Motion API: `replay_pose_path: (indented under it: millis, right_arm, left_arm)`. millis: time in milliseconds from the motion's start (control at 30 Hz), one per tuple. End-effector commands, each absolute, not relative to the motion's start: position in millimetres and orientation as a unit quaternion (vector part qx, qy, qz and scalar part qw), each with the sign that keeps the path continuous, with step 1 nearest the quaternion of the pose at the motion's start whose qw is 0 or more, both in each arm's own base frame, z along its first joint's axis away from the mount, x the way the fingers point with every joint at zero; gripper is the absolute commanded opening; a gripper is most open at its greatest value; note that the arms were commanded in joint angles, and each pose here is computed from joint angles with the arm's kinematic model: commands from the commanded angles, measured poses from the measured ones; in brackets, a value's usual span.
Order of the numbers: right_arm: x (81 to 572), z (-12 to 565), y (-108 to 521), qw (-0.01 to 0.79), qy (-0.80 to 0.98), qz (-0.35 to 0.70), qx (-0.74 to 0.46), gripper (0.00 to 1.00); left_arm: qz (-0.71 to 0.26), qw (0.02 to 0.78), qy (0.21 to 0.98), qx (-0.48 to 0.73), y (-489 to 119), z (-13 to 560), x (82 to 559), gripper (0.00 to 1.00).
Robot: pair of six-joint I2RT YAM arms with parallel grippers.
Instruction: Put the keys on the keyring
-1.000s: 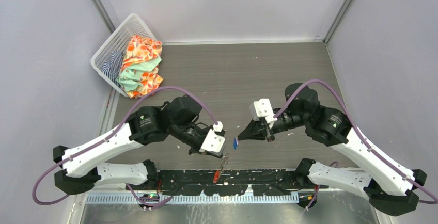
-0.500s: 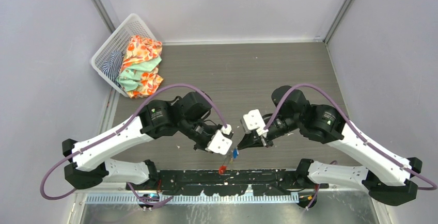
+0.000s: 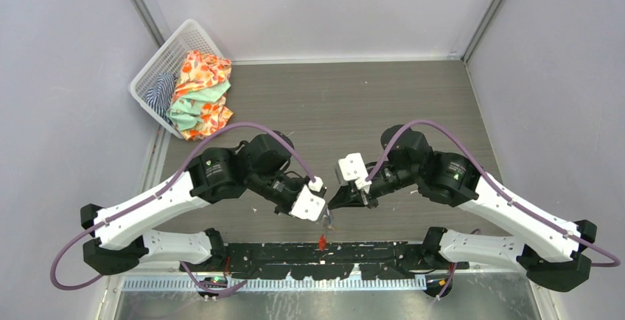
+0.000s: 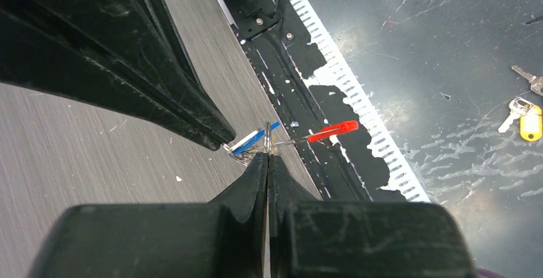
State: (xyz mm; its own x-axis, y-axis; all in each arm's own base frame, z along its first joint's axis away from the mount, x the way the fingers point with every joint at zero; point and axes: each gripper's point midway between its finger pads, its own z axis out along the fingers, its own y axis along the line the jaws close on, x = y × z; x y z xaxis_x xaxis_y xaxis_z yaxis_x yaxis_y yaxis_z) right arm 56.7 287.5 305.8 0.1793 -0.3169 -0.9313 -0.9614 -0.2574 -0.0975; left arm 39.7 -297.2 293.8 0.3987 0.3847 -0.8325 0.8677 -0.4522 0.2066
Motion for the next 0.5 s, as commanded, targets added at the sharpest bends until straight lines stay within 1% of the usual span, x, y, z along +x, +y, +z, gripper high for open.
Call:
replay_pose_path:
  millis: [0,133,467]
  right_arm:
    - [60,325,298,0.414,0.459,0.437,-0.653,0.01]
    - [60,326,298,0.417,0.459,0.438,-0.651,0.01]
    - [51,321,286,0.397,0.457,0.433,-0.668,0.01]
  left_arm:
    - [-0.379,0.363,0.387,0.758,-301,312,37,0.0]
    - [-0.381,0.366,0.393,0.752,-302,312,39,0.0]
    - [-0.386,0.366,0.398,0.748,-300,314,36,0.0]
